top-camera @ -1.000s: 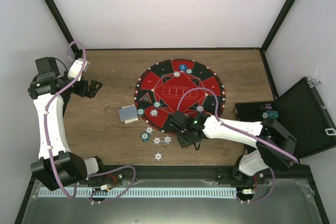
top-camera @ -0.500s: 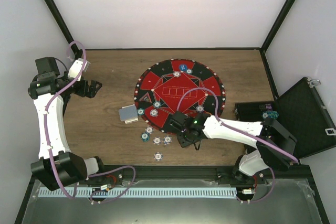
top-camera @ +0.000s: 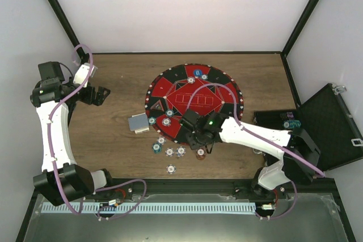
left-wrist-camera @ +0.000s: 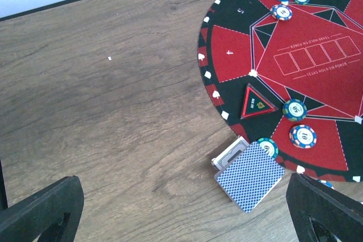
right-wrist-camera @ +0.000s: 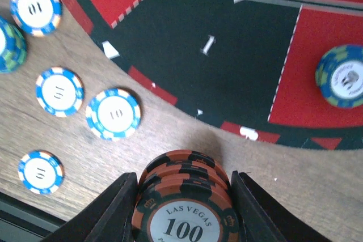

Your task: Distribute texas hold em gaming equipment

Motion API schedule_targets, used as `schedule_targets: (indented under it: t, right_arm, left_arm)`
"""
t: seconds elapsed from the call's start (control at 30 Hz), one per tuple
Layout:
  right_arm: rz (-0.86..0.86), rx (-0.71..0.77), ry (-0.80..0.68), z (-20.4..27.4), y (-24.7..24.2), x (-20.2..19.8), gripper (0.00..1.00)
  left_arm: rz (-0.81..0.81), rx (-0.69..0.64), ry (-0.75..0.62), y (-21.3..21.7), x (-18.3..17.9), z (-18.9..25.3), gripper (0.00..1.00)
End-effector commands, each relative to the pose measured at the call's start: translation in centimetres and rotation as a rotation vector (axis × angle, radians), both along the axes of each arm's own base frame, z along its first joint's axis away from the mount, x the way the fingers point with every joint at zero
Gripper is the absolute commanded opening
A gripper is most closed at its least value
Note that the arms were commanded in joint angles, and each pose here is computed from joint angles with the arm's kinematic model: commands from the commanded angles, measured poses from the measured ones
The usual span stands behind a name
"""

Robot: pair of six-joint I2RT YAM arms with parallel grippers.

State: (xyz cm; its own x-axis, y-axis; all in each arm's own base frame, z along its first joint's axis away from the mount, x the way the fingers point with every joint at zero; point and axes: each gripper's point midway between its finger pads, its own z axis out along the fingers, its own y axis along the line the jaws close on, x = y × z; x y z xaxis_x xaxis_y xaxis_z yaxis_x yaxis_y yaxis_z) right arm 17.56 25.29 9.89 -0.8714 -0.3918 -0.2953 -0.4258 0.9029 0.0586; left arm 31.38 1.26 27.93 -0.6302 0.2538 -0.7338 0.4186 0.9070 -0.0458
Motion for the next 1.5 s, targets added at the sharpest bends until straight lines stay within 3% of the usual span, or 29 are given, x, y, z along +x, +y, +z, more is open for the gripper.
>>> schedule_targets:
  t: [0.0, 0.43, 0.67, 0.93, 1.3, 1.4, 1.47]
  right_arm:
    - [0.002, 0.019, -0.076, 2.6, 1.0, 2.9, 0.24]
    - [0.023, 0.022, -0.199, 1.4, 7.5, 17.7, 0.20]
    - [0.033, 0.010, -0.225, -1.1, 10.1, 23.3, 0.18]
    - [0.056, 0.011, -0.219, -3.8, 12.2, 25.8, 0.18]
    - [0.061, -0.017, -0.179, -7.0, 12.2, 26.0, 0.19]
    - [0.066, -0.017, -0.173, -6.9, 12.2, 25.8, 0.32]
    - [0.064, -0.017, -0.183, -6.3, 12.1, 25.9, 0.54]
  left_arm:
    - [-0.006, -0.005, -0.020, 0.0, 0.1, 0.3, 1.00]
    - [-0.015, -0.021, -0.011, -0.3, 0.0, 0.3, 1.00]
    - [-0.030, -0.033, -0.004, -0.4, 0.3, -0.3, 1.00]
    - [-0.033, -0.024, 0.005, -0.2, 0.5, -0.7, 1.00]
    - [-0.035, -0.019, 0.020, -0.1, 0.5, -1.2, 1.00]
    - [-0.036, -0.014, 0.018, -0.1, 0.5, -1.1, 1.00]
    - [-0.035, -0.010, 0.015, -0.1, 0.5, -0.9, 1.00]
